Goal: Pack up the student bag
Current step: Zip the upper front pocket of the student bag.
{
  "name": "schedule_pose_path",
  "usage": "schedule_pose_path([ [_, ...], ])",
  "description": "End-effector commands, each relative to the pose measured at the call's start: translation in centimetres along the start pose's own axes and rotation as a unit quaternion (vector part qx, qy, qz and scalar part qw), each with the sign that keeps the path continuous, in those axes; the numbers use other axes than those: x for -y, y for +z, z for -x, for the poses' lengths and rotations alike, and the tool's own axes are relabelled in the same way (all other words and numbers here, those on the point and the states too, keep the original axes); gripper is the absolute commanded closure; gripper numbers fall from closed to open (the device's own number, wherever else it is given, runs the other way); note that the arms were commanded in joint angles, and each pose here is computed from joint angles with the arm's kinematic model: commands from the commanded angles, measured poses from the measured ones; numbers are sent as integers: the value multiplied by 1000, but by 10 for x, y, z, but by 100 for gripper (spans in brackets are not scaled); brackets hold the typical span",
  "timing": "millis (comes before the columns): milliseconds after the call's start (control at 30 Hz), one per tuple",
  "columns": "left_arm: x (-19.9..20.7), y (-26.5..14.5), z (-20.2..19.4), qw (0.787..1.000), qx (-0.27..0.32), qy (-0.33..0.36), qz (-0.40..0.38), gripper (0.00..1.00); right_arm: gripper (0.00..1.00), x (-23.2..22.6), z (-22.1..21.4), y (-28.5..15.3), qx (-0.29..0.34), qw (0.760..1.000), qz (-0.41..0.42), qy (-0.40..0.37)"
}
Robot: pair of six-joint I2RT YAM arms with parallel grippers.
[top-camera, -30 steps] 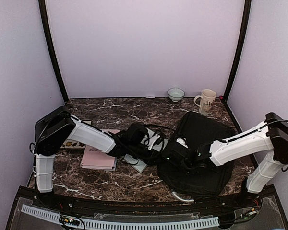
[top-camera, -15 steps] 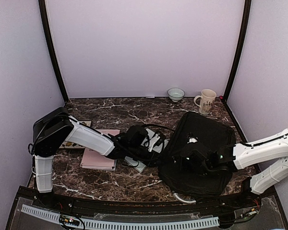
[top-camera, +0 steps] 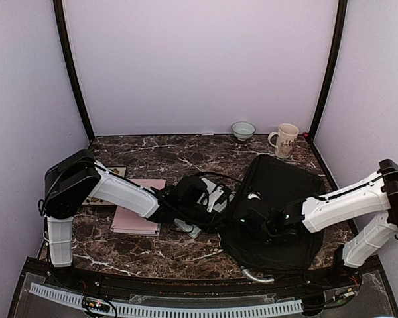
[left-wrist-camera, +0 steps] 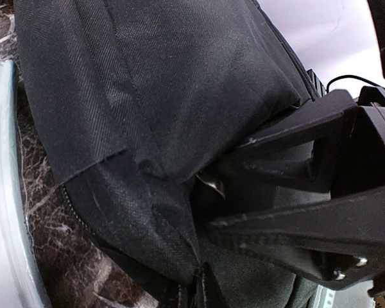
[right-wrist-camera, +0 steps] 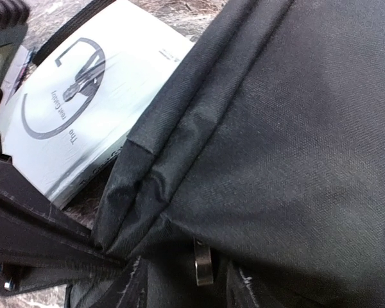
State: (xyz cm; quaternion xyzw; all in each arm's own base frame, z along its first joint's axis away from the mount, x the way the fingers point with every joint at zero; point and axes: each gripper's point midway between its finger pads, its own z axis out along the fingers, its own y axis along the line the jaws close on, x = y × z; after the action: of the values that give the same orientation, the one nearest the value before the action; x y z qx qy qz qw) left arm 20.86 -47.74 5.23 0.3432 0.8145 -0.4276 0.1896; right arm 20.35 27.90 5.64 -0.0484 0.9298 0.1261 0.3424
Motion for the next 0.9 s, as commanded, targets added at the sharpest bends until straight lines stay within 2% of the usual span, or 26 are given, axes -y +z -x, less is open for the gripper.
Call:
schedule_pose_path([
  [0, 24, -14, 16, 999, 22, 23, -19, 100, 61, -2, 5, 3, 9, 1000, -22, -7],
  [167, 27, -15, 15, 999, 23, 26, -21, 100, 67, 4, -2, 14, -2, 999, -48, -13],
  [367, 29, -20, 16, 999, 27, 31, -20, 100, 80, 13, -15, 27, -18, 997, -77, -21],
  [433, 30, -21, 16, 999, 27, 31, -20, 100, 85, 14, -16, 29, -20, 996, -80, -22],
  [533, 30, -22, 16, 999, 28, 32, -19, 100, 100, 17, -18, 31, -22, 996, -87, -26],
  [867, 19, -25, 19, 999, 38, 23, 18, 100, 100, 39, -17, 17, -15, 993, -117, -24],
])
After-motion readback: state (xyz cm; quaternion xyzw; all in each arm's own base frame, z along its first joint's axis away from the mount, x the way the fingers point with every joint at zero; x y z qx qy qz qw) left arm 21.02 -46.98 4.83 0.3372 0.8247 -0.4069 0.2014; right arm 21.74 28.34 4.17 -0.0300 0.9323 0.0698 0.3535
